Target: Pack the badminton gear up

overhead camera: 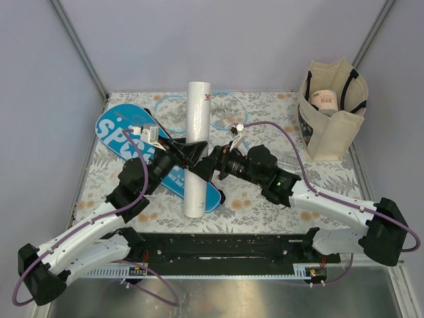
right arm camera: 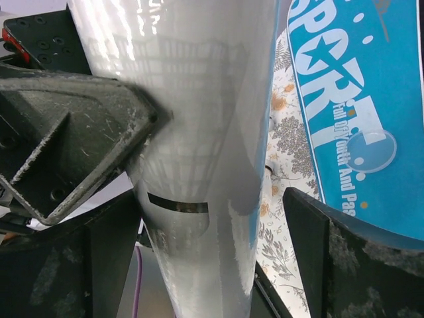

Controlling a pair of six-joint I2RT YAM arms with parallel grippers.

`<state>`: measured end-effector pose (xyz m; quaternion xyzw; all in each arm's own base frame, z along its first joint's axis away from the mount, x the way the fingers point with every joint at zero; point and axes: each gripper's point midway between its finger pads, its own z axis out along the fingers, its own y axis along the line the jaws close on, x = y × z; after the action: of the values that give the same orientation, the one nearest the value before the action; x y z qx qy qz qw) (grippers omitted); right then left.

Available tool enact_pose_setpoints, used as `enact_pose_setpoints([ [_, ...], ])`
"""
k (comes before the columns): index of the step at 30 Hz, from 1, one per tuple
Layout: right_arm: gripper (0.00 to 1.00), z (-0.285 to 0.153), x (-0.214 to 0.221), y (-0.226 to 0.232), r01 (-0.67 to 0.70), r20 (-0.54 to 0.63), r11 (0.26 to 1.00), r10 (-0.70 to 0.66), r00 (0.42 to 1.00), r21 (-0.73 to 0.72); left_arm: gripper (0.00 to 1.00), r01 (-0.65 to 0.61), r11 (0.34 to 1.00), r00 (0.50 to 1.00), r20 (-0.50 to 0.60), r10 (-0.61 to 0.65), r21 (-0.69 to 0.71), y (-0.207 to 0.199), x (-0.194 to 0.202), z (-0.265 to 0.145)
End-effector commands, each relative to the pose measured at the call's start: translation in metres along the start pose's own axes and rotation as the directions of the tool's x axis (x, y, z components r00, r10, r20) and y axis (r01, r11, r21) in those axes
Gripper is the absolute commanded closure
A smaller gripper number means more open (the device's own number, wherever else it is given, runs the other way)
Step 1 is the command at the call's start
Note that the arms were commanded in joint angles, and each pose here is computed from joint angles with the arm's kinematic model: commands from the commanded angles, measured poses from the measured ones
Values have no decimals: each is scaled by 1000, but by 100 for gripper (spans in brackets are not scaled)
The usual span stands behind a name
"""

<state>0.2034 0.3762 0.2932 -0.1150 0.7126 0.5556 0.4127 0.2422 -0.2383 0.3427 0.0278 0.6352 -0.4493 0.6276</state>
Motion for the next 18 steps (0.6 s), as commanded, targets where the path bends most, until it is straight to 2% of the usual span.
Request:
enact_pose_setpoints([
  [1,7,7,-4,-8,-3,53,998,0,999,57,60,73,996,987,141,-79,47,-21,-40,0],
  [13,9,25,18,-30,65,-14,989,-64,998,133,60,175,982,968,168,-186,77,-34,-50,-10],
  [18,18,25,18,-42,111,-37,974,-106,994,197,58,150,987,975,155,-157,59,-32,-45,-9],
])
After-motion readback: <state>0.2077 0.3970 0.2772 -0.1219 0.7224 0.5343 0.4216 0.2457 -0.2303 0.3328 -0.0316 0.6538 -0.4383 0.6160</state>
